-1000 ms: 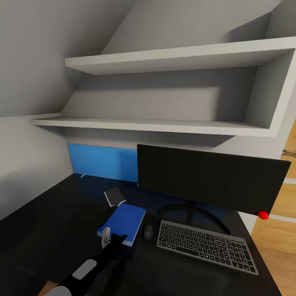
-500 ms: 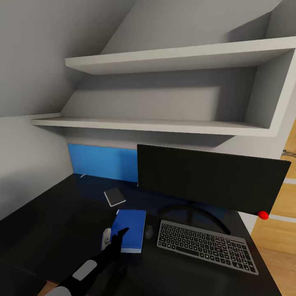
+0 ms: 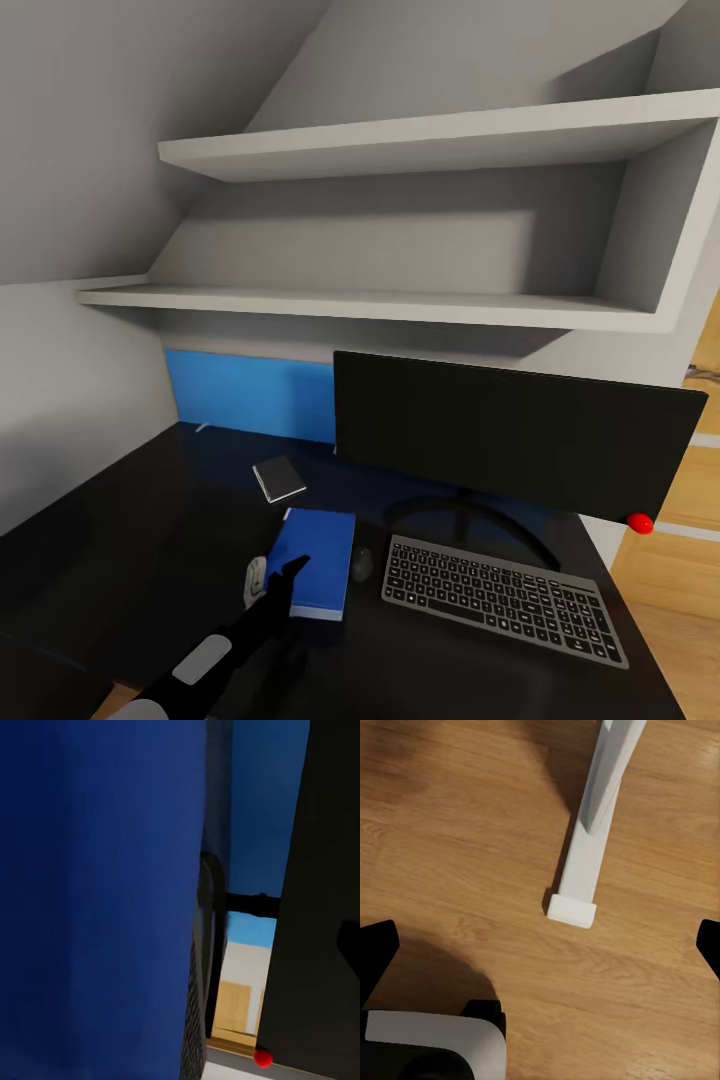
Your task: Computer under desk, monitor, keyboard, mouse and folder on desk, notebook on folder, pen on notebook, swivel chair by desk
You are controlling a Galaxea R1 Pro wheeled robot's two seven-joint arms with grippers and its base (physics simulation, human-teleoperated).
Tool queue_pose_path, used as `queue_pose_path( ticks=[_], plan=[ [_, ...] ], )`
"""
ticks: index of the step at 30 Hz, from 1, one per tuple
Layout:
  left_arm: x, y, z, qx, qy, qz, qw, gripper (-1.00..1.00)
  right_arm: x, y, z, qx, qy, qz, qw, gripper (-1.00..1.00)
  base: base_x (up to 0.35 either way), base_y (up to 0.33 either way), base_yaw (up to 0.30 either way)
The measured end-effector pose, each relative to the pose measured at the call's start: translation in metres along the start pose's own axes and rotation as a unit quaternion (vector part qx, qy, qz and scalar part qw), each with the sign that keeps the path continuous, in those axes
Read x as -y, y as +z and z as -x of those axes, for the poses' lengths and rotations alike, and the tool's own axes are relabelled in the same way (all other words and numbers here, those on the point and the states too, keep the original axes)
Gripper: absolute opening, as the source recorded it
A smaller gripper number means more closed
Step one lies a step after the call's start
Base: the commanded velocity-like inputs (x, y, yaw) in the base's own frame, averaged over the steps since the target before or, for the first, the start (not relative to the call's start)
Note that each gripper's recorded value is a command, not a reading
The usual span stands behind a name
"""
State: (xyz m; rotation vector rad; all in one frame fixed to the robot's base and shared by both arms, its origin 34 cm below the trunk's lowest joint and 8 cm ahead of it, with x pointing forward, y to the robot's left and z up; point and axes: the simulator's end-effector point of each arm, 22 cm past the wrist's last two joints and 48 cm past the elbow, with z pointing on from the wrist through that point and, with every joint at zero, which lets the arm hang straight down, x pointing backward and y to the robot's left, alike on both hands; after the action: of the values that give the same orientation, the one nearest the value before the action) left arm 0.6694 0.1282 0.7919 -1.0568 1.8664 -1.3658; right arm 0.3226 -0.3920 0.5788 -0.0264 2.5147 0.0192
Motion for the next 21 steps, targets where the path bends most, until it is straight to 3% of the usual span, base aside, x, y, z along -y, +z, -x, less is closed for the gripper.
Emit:
queue_pose_path(
  ticks=[12,21],
  plan=[
    [-0.023,-0.025,0.037,0.032,-0.011,0.012,0.9994,1.00,0.000,0.000,0.000,0.000,0.000,0.000,1.0000,1.00,0.000,0.000,0.000],
    [-0.021,-0.038,0.061,0.047,-0.003,-0.005,0.9989,1.00,0.000,0.000,0.000,0.000,0.000,0.000,1.0000,1.00,0.000,0.000,0.000]
  ],
)
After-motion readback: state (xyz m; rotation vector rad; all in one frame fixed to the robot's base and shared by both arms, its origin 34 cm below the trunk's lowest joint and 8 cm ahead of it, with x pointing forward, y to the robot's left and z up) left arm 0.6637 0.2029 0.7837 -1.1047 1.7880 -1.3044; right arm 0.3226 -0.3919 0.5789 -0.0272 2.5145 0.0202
